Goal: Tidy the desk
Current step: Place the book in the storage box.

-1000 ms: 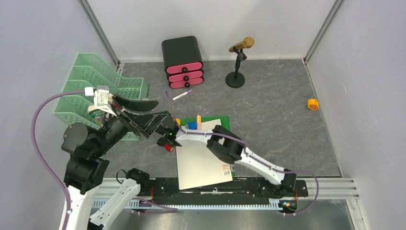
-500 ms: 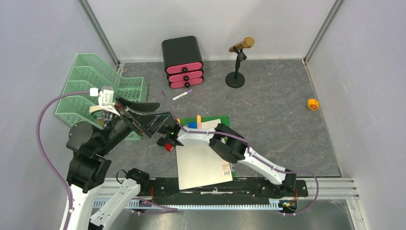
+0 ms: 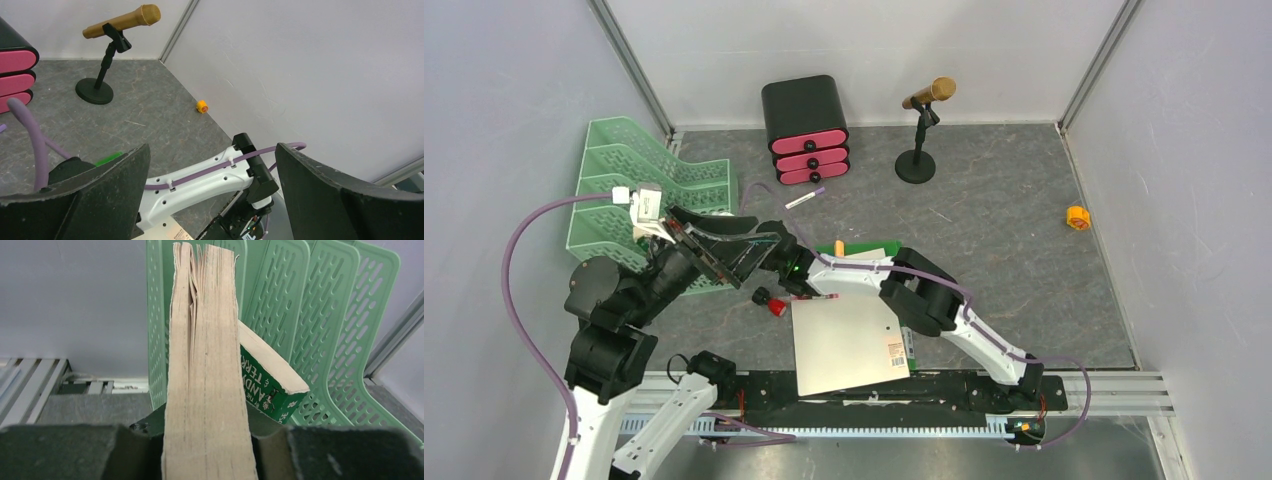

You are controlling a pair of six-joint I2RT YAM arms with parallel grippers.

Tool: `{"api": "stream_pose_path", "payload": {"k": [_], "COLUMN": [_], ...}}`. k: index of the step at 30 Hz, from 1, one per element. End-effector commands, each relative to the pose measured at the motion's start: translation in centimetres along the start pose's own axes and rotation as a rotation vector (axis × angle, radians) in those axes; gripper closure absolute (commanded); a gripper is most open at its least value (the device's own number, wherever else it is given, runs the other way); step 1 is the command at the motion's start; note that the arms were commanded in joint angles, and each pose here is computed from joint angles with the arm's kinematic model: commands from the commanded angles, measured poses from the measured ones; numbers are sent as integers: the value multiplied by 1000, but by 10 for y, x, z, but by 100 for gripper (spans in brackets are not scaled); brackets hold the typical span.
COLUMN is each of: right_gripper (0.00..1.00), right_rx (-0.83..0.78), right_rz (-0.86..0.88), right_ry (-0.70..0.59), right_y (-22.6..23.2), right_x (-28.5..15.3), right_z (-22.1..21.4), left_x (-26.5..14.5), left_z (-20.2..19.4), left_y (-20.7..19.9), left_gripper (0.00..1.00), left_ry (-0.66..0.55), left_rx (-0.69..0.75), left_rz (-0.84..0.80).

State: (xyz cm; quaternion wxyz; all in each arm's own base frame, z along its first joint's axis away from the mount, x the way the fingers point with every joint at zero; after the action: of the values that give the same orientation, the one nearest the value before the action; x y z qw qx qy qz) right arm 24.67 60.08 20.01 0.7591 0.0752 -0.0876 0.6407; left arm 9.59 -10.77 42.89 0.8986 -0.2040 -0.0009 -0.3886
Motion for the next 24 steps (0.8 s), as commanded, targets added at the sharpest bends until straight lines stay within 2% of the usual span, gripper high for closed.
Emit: {"api": "stream_pose_path", "payload": {"k": [1, 10, 18, 20, 24], "right_gripper": [100, 100, 98, 90, 55], "right_rx": [4, 48, 82, 108, 124], "right_rz": [-2, 132, 151, 129, 95], "right_ry": [215, 262, 279, 276, 283], "right_y": [-20, -21, -22, -26, -32], "right_x": [-30, -38, -38, -37, -37], "right_z": [-12, -3, -11, -14, -18], "left_x": [4, 9, 13, 14, 16], "left_z": [4, 4, 2, 3, 4], "left_y": [-4, -2, 1, 0, -2], "left_gripper": [0, 0, 0, 0, 0], "left_ry": [-21, -33, -25, -27, -19], "left_rx": [-26, -28, -42, -51, -56], "left_rz": [-43, -49, -42, -50, -65]}}
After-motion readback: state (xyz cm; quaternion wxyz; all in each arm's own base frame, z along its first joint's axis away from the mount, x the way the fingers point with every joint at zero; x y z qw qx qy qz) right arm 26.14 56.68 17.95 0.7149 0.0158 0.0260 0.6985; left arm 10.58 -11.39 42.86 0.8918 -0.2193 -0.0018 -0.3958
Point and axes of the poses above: each gripper's point midway between its finger pads, its own x axis out along the fingers, its own y axis along the line the jaws close on, z = x × y, the point moved 7 cm from there along -x, back along the fingers, and after that the axes turned 12 degrees about x, right-handed, at the moved point
